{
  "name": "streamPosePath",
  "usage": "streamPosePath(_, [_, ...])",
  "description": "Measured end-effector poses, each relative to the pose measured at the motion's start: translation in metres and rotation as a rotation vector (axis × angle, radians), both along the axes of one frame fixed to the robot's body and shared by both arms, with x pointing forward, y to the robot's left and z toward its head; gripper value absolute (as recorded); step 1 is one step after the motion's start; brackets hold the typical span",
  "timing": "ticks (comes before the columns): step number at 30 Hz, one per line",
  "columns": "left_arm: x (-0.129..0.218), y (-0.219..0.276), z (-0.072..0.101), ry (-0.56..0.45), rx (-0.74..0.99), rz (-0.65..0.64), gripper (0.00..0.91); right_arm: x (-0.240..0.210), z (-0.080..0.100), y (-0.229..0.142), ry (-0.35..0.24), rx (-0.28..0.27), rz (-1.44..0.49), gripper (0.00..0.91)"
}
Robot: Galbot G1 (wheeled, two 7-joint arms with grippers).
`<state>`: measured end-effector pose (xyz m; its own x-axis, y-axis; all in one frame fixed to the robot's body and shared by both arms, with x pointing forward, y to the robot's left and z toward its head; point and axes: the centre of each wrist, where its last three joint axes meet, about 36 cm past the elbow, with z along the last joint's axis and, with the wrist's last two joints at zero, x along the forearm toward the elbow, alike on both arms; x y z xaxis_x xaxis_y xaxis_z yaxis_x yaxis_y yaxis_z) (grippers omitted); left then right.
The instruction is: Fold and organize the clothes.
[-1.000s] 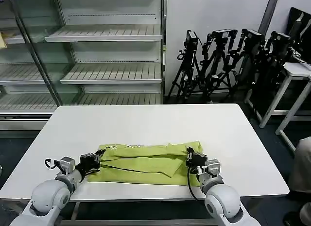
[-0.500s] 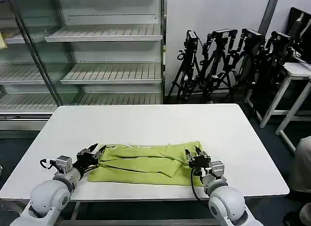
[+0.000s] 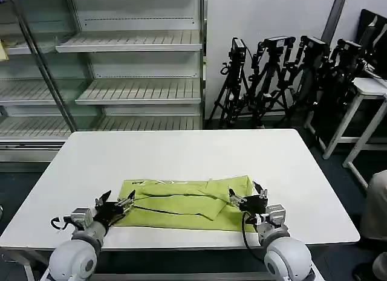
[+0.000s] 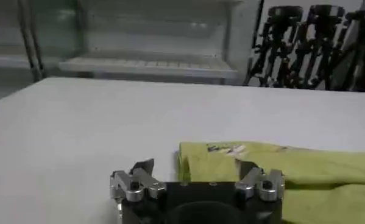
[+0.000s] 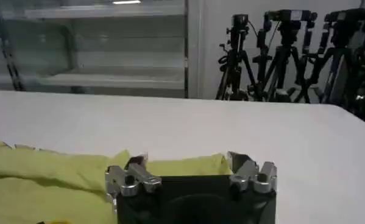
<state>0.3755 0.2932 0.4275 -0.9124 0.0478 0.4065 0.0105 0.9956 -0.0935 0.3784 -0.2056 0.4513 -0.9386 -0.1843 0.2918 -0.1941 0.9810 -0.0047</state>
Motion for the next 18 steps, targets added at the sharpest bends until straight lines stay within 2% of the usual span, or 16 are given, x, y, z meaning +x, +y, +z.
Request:
streamPosePath(1, [-0.001, -0.001, -0.002, 0.006, -0.008, 0.008, 0.514, 0.000, 0.000, 0.000, -0.001, 0.000, 0.000, 0.907])
streamPosePath(2, [-0.002, -0.001, -0.004, 0.011, -0.014, 0.015, 0.060, 0.000, 0.000, 0.000, -0.002, -0.001, 0.000, 0.907])
streamPosePath(3, [-0.004, -0.002, -0.005, 0.015, -0.022, 0.021, 0.010, -0.001, -0.001, 0.000, -0.003, -0.001, 0.000, 0.907])
streamPosePath(18, [-0.009, -0.020, -0.021, 0.028, -0.090, 0.035, 0.010, -0.007, -0.010, 0.001, 0.002, -0.011, -0.003, 0.907])
